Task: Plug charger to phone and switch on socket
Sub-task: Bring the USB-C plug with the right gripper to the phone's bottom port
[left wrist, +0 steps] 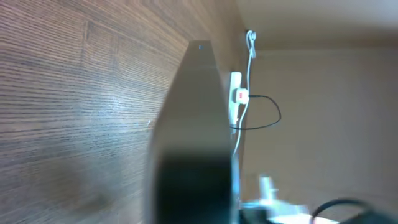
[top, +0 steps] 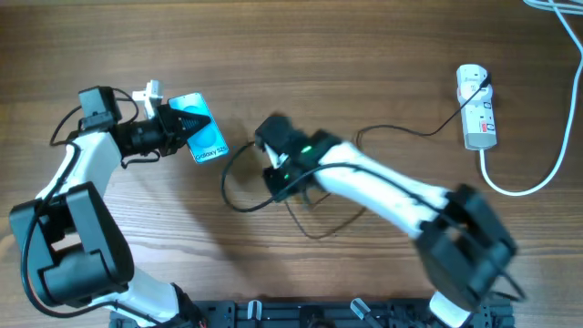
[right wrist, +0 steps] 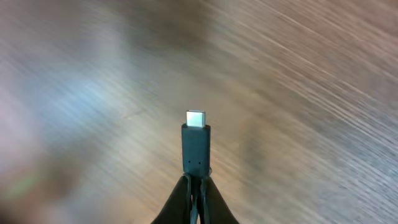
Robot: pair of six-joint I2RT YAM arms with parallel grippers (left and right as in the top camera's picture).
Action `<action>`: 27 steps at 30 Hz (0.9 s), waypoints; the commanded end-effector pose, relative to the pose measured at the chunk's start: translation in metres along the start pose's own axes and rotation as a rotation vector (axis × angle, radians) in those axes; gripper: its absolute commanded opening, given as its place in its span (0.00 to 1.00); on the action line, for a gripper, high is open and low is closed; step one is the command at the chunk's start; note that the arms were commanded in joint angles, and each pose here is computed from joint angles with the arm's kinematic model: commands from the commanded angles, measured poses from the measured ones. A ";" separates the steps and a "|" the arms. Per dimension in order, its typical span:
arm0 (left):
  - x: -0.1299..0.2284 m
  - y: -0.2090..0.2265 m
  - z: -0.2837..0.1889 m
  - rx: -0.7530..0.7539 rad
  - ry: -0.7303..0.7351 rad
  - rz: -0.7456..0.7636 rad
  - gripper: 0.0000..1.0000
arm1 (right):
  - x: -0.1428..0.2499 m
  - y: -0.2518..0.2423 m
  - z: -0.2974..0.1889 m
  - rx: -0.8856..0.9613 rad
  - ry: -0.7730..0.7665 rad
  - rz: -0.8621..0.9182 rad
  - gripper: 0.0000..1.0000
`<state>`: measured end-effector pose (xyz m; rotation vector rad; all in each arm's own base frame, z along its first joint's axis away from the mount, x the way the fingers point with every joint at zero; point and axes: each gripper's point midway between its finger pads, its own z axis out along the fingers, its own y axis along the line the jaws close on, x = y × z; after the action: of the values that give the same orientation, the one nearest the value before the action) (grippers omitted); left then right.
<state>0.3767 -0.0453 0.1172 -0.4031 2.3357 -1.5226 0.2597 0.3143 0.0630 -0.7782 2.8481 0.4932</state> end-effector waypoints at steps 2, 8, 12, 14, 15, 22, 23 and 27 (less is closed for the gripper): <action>0.004 -0.015 -0.003 0.113 0.020 0.016 0.04 | -0.006 0.047 -0.053 -0.451 -0.039 -0.184 0.04; -0.009 -0.016 -0.003 0.107 -0.013 0.006 0.04 | -0.026 0.069 -0.052 -0.497 -0.111 -0.130 0.04; -0.007 -0.016 -0.002 0.103 -0.007 -0.009 0.04 | -0.024 0.079 -0.042 -0.501 -0.091 -0.108 0.04; -0.003 -0.018 0.004 0.097 0.011 -0.001 0.04 | -0.037 0.087 -0.045 -0.514 -0.147 -0.099 0.04; -0.001 -0.018 0.009 0.090 0.021 0.004 0.04 | -0.041 0.088 -0.043 -0.505 -0.159 -0.083 0.04; 0.005 -0.024 0.020 0.093 0.049 0.038 0.04 | -0.052 0.078 -0.027 -0.329 -0.218 0.014 0.04; 0.005 -0.024 0.020 0.093 0.049 0.038 0.04 | -0.053 0.076 -0.027 -0.314 -0.225 0.018 0.04; 0.004 -0.025 0.020 0.094 0.048 0.042 0.04 | -0.057 0.070 -0.026 -0.278 -0.249 0.024 0.04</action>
<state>0.3829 -0.0713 0.1300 -0.3107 2.2949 -1.6071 0.2640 0.3909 0.1329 -0.7129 2.5656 0.9925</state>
